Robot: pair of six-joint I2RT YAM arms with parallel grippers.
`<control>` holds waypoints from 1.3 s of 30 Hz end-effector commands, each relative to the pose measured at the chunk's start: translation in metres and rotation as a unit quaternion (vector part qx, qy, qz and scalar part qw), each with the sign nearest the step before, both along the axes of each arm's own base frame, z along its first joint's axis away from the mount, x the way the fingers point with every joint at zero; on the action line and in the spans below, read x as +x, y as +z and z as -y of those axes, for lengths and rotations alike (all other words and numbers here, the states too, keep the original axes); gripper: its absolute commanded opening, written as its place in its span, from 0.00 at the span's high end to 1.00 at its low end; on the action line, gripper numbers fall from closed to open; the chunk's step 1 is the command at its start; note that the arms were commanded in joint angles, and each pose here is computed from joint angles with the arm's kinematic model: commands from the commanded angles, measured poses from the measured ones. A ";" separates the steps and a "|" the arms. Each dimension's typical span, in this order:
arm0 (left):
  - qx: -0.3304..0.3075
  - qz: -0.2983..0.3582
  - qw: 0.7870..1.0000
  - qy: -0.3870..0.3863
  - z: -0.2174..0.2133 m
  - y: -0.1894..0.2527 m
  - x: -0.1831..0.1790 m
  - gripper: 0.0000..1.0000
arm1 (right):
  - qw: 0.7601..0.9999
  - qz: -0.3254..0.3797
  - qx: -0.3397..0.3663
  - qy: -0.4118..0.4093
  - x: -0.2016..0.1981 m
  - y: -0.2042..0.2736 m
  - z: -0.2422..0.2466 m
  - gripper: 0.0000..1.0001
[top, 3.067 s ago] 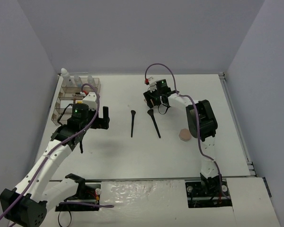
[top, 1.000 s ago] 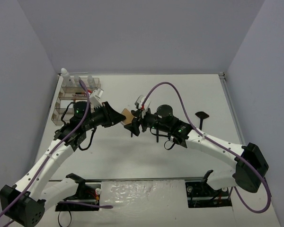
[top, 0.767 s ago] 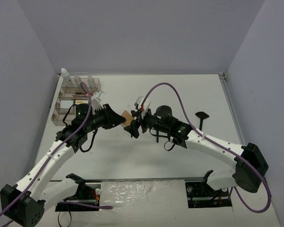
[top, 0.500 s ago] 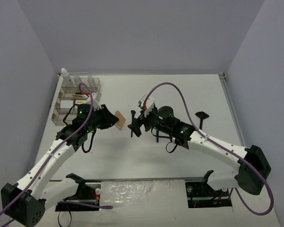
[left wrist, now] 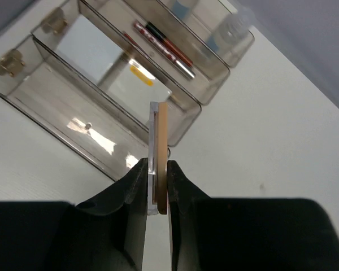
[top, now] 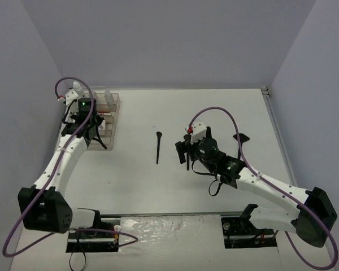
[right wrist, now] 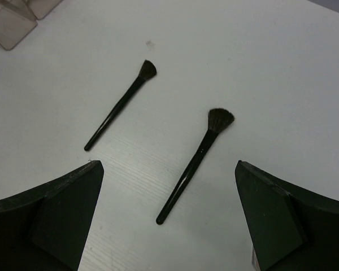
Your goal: Organize the makeup
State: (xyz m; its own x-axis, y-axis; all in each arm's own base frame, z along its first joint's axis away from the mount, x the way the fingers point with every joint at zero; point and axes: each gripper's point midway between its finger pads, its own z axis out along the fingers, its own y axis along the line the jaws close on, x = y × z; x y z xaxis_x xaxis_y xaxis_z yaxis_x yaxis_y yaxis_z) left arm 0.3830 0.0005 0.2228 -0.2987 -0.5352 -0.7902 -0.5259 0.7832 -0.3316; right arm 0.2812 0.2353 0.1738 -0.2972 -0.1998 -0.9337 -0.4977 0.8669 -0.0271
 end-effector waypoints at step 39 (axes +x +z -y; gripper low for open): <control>0.065 -0.134 0.947 0.285 -0.131 -0.071 0.094 0.16 | 0.998 0.022 0.034 -0.050 0.013 0.006 0.012 0.00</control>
